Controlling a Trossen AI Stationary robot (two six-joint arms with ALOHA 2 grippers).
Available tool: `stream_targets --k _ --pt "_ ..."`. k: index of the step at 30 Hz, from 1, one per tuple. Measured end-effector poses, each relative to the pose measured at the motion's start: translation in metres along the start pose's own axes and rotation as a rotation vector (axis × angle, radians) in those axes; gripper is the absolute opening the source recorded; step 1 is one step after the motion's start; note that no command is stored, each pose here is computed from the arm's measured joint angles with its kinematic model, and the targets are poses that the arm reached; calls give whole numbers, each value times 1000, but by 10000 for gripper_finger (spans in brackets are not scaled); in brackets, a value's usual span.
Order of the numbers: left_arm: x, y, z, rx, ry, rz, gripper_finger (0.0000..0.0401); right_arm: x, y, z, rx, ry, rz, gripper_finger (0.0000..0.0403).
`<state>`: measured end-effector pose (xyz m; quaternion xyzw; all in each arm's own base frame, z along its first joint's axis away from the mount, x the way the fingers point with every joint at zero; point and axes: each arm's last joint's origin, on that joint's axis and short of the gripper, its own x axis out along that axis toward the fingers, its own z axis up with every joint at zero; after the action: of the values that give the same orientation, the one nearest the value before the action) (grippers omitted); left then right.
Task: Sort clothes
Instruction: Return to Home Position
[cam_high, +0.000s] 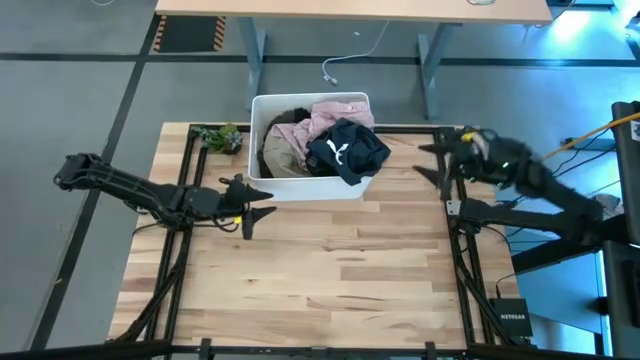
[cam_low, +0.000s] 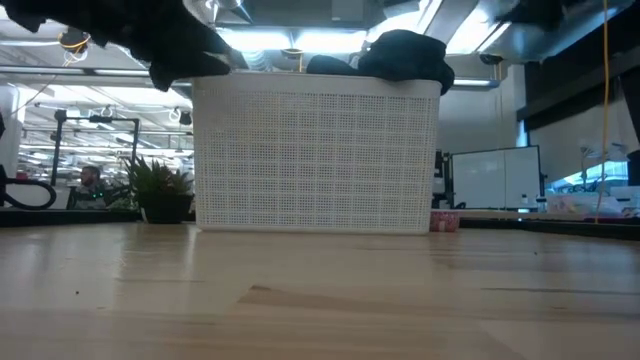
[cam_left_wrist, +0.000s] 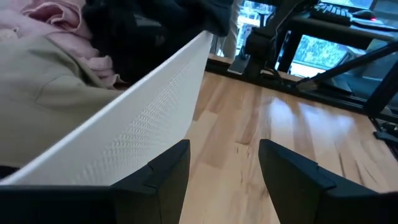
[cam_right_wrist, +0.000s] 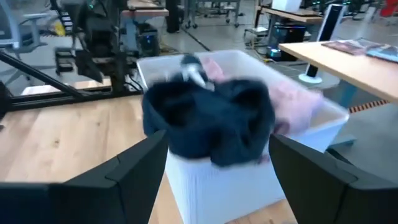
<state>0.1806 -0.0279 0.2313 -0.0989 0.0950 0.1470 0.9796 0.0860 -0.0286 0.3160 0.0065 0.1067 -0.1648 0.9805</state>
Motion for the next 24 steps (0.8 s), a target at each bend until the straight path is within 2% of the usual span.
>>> stream_targets --k 6,11,18,24 --pt "-2 7 -17 -24 -14 -3 186 15 1 -61 72 -73 -20 296" --pt "-9 14 -30 -48 -56 -24 180 21 2 -86 103 -140 -7 296" --pt "-28 27 -39 -80 -122 -61 125 19 4 -92 139 -181 69 296" --pt "-42 37 -47 -80 -166 -88 80 18 4 -92 143 -184 75 296"
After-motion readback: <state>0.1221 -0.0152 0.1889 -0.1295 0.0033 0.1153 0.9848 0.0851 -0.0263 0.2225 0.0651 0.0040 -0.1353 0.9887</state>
